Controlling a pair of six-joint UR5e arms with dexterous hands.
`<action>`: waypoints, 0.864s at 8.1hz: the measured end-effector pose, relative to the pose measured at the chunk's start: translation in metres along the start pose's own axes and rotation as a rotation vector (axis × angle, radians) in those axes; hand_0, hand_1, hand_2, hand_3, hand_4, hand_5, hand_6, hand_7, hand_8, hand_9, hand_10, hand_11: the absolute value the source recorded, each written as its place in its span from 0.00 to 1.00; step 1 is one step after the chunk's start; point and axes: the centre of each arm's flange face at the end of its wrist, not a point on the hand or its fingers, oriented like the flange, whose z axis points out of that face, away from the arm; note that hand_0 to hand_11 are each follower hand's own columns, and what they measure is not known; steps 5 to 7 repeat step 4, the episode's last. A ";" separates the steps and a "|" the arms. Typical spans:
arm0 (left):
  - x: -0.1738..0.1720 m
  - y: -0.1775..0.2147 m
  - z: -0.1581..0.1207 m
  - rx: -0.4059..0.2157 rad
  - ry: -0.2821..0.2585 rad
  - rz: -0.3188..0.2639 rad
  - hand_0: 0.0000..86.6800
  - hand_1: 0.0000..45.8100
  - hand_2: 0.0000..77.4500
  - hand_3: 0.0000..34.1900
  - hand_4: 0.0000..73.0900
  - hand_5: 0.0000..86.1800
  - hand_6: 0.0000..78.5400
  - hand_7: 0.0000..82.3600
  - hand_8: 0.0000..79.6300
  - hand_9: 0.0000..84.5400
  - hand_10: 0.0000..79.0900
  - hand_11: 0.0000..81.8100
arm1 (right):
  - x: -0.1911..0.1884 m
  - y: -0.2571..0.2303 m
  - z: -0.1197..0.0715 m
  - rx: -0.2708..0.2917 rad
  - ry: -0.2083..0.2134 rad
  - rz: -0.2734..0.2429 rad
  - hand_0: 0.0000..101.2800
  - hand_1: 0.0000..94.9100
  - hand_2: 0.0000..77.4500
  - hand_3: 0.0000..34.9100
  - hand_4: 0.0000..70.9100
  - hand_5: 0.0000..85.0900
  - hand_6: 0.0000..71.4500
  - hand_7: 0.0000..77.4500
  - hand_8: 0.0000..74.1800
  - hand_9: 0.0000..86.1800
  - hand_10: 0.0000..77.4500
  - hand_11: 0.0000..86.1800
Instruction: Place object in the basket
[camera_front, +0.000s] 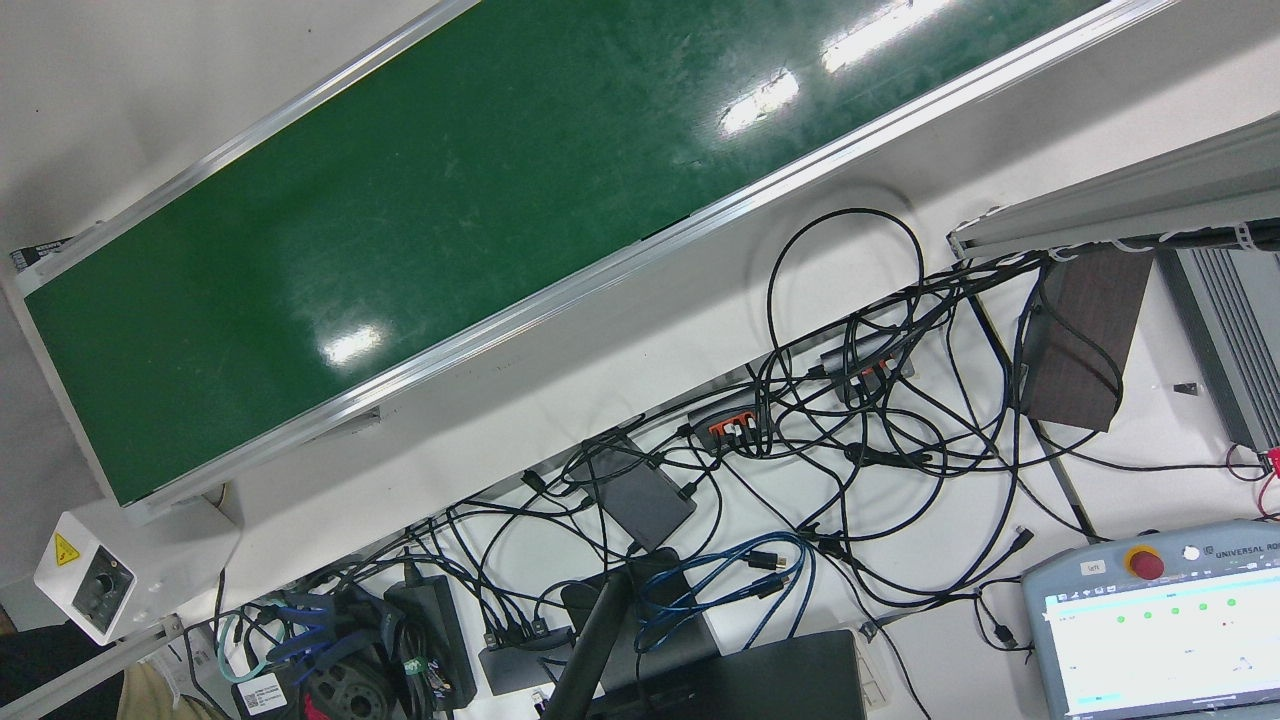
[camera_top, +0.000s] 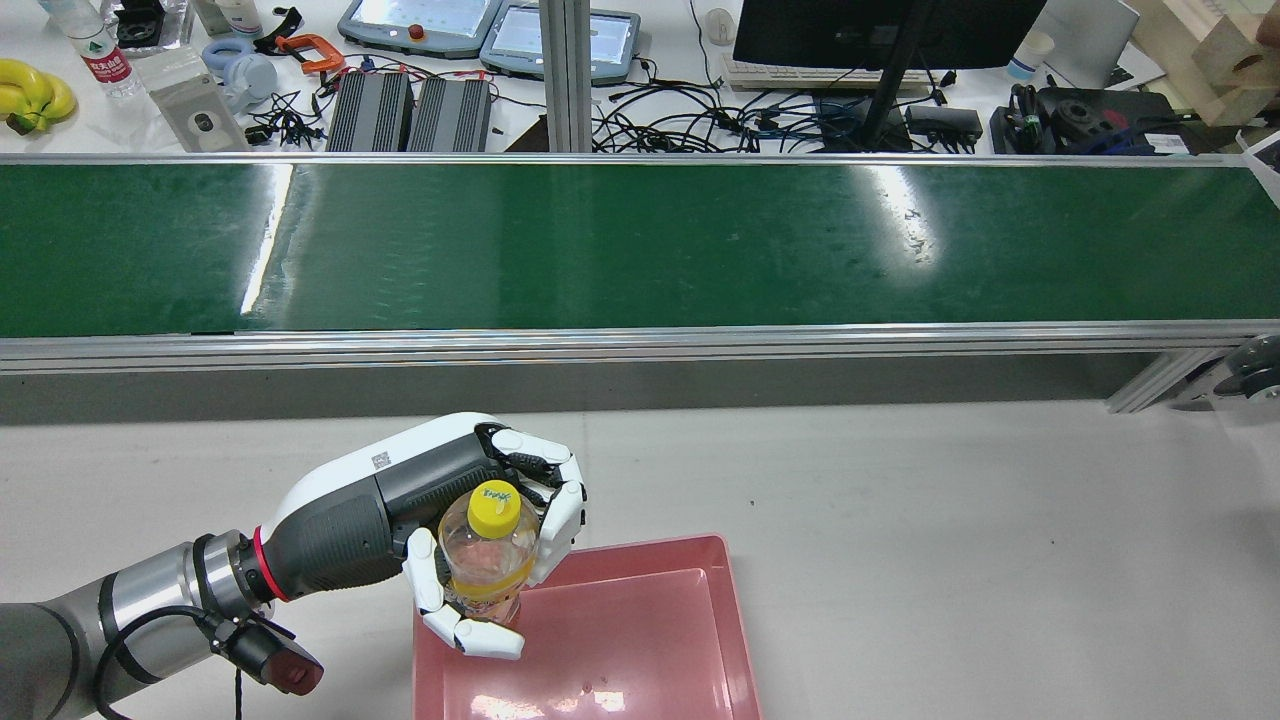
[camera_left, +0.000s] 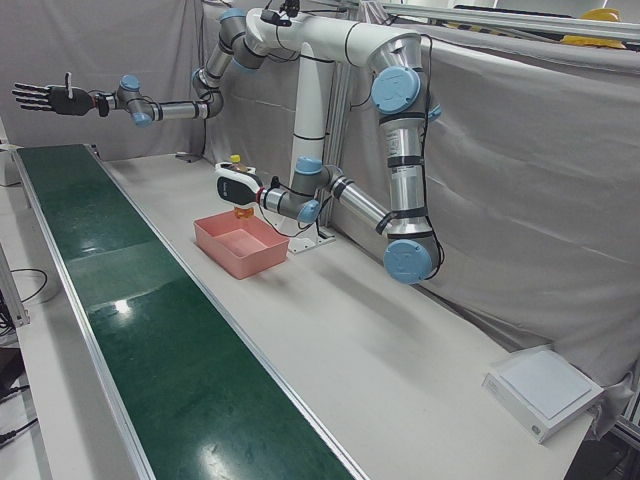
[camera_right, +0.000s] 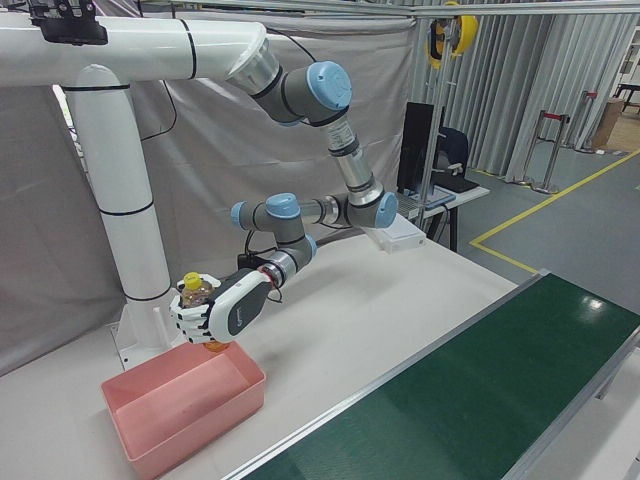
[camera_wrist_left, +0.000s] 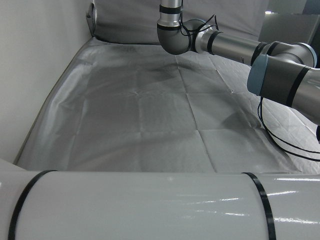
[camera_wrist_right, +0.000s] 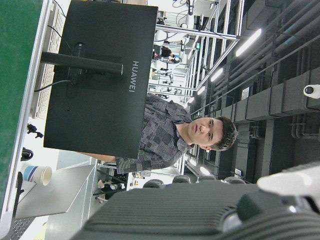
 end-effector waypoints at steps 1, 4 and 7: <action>0.001 0.003 -0.001 -0.007 0.002 -0.001 0.82 0.11 0.68 0.00 0.43 0.63 0.72 0.64 0.77 0.59 0.61 0.73 | 0.000 0.000 0.000 0.000 0.000 0.000 0.00 0.00 0.01 0.00 0.00 0.00 0.00 0.01 0.00 0.00 0.00 0.00; -0.007 0.012 -0.001 -0.029 -0.014 -0.019 0.72 0.58 0.00 0.02 0.01 0.22 0.03 0.25 0.07 0.09 0.21 0.37 | 0.000 0.000 0.000 0.000 0.000 0.000 0.00 0.00 0.01 0.00 0.00 0.00 0.00 0.01 0.00 0.00 0.00 0.00; -0.007 0.012 -0.001 -0.029 -0.014 -0.019 0.72 0.58 0.00 0.02 0.01 0.22 0.03 0.25 0.07 0.09 0.21 0.37 | 0.000 0.000 0.000 0.000 0.000 0.000 0.00 0.00 0.01 0.00 0.00 0.00 0.00 0.01 0.00 0.00 0.00 0.00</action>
